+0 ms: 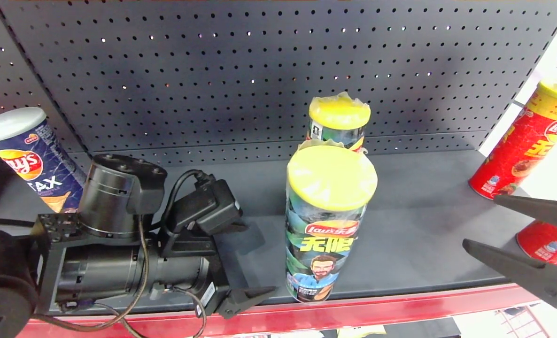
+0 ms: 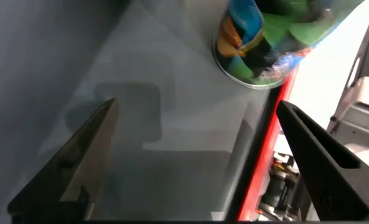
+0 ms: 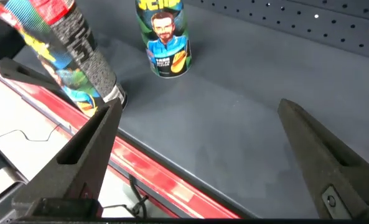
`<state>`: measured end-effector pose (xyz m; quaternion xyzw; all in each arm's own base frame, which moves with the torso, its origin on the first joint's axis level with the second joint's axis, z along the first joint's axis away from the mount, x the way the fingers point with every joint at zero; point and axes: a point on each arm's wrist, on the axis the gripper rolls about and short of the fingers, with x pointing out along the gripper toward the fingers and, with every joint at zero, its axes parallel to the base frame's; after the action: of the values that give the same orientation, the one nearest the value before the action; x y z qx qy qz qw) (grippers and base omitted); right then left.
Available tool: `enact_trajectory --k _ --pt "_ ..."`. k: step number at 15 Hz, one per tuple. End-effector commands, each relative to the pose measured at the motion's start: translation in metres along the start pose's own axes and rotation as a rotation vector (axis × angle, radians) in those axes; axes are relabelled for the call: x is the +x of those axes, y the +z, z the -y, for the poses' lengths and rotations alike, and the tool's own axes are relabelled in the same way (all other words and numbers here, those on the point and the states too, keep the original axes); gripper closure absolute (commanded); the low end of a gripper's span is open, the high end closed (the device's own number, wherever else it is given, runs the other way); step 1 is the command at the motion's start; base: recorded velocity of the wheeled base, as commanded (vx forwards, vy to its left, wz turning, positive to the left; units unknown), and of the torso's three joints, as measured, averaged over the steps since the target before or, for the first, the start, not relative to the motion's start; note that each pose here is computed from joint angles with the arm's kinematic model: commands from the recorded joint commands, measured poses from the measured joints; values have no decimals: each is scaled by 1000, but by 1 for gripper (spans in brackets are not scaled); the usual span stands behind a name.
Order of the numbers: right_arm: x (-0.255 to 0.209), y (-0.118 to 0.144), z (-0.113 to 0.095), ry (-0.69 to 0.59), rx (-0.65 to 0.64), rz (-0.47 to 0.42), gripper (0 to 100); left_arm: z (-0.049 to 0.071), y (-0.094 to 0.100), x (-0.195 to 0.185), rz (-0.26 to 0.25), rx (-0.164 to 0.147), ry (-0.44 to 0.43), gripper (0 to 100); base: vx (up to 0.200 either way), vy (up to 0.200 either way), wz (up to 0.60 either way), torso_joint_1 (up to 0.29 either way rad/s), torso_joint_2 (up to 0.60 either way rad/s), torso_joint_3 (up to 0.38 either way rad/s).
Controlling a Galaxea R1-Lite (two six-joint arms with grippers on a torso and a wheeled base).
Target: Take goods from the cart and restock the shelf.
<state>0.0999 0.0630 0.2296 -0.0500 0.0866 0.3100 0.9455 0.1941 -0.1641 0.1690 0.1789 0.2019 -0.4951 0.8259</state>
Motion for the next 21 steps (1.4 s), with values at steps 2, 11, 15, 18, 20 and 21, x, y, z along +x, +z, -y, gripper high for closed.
enact_trajectory --k 2,11,15,18,20,21 --pt "4 2 0 1 0 -6 0 -3 3 9 -5 0 -5 0 0 0 0 0 0 0" --pt "5 3 1 1 0 -6 0 -2 9 21 -7 11 -26 0 0 0 0 0 0 0" --pt "5 4 1 1 0 -4 0 -3 11 24 -4 12 -25 0 0 0 0 0 0 0" --pt "5 4 1 1 0 -4 0 -4 13 26 1 15 -28 0 0 0 0 0 0 0" --pt "5 4 1 1 0 -4 0 -5 15 29 2 16 -29 0 0 0 0 0 0 0" --pt "5 4 1 1 0 -4 0 -5 16 29 7 17 -27 0 0 0 0 0 0 0"
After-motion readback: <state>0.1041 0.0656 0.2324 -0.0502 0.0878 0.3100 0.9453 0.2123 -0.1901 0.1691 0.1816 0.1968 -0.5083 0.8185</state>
